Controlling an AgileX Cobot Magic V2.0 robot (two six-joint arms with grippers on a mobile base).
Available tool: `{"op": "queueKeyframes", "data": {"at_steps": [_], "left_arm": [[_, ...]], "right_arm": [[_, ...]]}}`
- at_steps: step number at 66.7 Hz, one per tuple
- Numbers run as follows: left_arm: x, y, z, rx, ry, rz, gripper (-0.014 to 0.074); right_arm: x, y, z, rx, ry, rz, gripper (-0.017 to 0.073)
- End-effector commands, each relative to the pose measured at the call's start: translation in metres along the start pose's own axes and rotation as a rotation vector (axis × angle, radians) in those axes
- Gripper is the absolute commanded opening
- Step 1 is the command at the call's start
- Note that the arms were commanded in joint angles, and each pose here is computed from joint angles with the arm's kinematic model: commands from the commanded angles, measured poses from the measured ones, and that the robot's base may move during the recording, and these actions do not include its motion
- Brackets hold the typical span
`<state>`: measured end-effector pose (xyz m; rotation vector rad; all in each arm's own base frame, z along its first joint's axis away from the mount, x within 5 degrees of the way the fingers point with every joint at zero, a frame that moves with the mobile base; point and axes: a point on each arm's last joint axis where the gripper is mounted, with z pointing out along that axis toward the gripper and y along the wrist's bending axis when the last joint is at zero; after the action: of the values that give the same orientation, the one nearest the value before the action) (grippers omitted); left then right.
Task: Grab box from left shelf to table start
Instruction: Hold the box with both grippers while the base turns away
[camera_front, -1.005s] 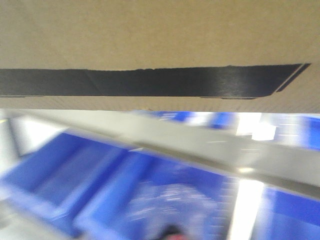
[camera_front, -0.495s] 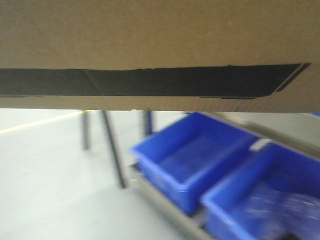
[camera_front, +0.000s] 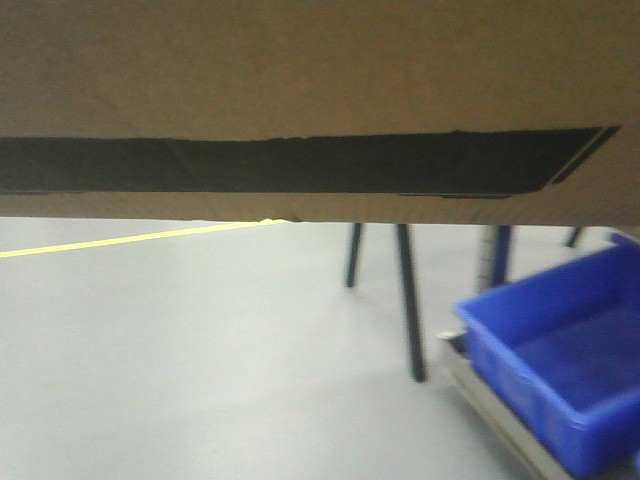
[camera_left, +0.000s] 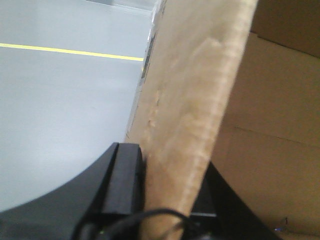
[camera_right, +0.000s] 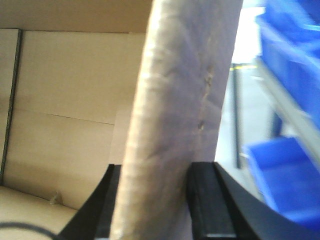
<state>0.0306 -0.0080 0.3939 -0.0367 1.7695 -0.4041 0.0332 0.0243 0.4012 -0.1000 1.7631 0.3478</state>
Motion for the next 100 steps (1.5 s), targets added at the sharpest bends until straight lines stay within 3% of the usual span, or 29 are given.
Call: {"op": "queueKeyframes", "data": {"at_steps": [1, 100], "left_arm": [[-0.0203, -0.0082, -0.0087, 0.075, -0.163, 0.077, -0.0092], [-0.0203, -0.0082, -0.0087, 0.075, -0.163, 0.077, -0.0092]], "right_arm": [[-0.0252, -0.0017, -0.0041, 0.041, -0.205, -0.023, 0.0058], [-0.0252, -0.0017, -0.0041, 0.041, -0.205, -0.023, 0.0058]]}}
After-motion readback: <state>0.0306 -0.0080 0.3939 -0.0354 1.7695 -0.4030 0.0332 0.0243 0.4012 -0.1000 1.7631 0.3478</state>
